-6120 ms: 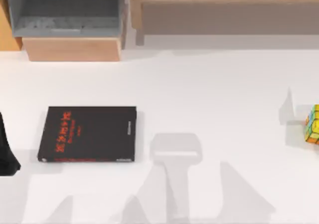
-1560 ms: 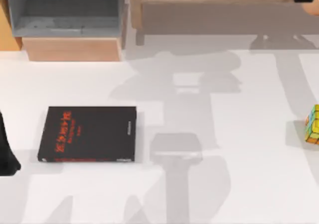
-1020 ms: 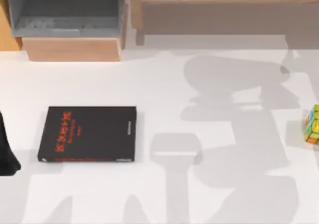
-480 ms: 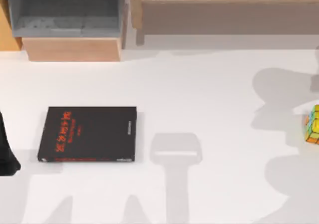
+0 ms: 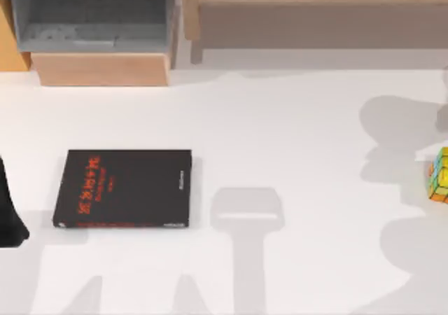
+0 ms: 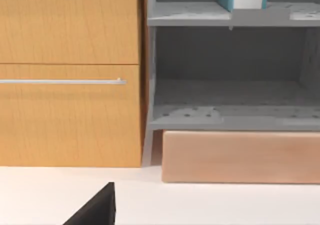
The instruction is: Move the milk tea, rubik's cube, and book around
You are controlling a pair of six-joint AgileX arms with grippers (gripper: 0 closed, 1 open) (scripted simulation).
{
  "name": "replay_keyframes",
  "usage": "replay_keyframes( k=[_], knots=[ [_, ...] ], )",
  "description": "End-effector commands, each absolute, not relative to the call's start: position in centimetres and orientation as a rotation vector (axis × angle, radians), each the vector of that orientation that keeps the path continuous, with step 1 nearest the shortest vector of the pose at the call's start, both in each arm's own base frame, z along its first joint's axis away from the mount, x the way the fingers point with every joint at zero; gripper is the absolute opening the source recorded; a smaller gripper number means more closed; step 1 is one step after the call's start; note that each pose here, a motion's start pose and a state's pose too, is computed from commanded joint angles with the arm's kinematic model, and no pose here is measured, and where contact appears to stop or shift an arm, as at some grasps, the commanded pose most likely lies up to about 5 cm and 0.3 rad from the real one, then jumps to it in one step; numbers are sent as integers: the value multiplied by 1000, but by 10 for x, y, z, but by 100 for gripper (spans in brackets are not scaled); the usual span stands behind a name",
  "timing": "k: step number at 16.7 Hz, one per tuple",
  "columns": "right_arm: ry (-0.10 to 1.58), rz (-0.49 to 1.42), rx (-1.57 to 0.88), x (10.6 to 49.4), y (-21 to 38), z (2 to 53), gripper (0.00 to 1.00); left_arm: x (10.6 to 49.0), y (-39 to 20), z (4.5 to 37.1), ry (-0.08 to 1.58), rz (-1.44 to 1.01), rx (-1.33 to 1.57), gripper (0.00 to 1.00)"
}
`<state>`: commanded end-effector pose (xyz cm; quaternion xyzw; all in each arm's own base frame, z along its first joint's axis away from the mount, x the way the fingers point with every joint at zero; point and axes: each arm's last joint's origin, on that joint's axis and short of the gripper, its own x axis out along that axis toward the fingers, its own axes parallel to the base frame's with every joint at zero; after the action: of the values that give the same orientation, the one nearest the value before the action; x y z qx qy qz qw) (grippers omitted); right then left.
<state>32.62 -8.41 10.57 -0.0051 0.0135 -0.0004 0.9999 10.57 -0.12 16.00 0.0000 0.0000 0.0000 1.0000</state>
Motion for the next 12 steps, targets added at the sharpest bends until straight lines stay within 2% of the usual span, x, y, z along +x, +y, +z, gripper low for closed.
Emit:
replay_keyframes(
  k=[9,12],
  knots=[
    [36,-4,-8,324,-85,85,0,106,-1,160,0,0,0,100],
    [36,-4,-8,324,-85,85,23,106,-1,160,0,0,0,100]
  ],
)
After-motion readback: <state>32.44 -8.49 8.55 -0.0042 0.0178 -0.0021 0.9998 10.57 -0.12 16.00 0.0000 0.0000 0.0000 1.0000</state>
